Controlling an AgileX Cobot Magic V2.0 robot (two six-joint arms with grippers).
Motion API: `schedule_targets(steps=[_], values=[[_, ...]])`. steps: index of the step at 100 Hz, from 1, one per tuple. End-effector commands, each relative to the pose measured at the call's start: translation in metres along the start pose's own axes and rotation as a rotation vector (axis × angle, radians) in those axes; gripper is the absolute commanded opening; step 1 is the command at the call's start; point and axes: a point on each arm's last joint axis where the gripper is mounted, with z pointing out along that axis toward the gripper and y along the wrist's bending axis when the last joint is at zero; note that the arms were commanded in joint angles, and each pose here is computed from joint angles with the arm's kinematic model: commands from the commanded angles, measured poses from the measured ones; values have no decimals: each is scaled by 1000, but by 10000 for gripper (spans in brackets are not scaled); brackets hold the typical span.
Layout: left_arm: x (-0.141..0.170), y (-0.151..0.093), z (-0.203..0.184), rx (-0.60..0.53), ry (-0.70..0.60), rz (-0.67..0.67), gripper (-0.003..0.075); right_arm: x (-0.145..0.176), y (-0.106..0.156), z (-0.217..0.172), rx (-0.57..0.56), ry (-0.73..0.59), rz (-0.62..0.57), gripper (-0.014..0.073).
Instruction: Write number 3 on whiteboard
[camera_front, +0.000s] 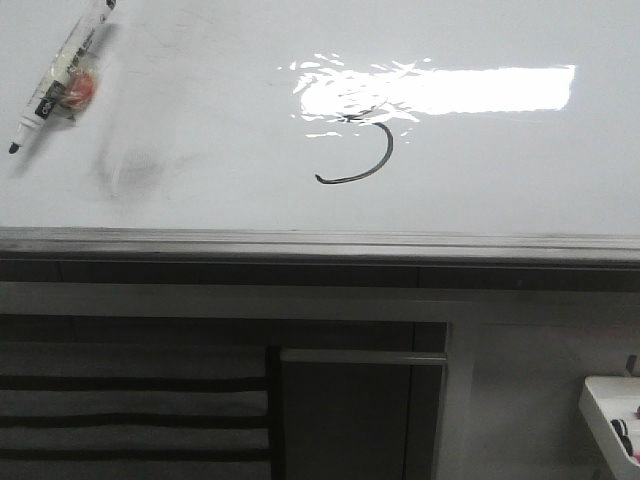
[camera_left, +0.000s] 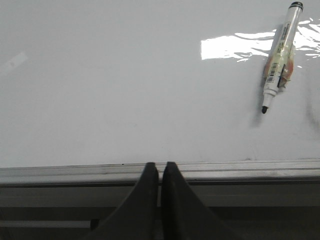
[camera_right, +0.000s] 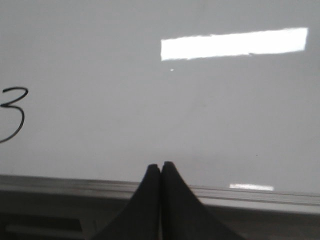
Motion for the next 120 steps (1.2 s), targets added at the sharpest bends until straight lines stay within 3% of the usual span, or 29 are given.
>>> schedule_targets(steps=[1, 120], values=[[-8, -1, -3, 10, -114, -9, -19, -8, -2, -5, 20, -191, 19, -79], [-8, -1, -3, 10, -112, -7, -19, -8, -1, -7, 11, -193, -12, -79]])
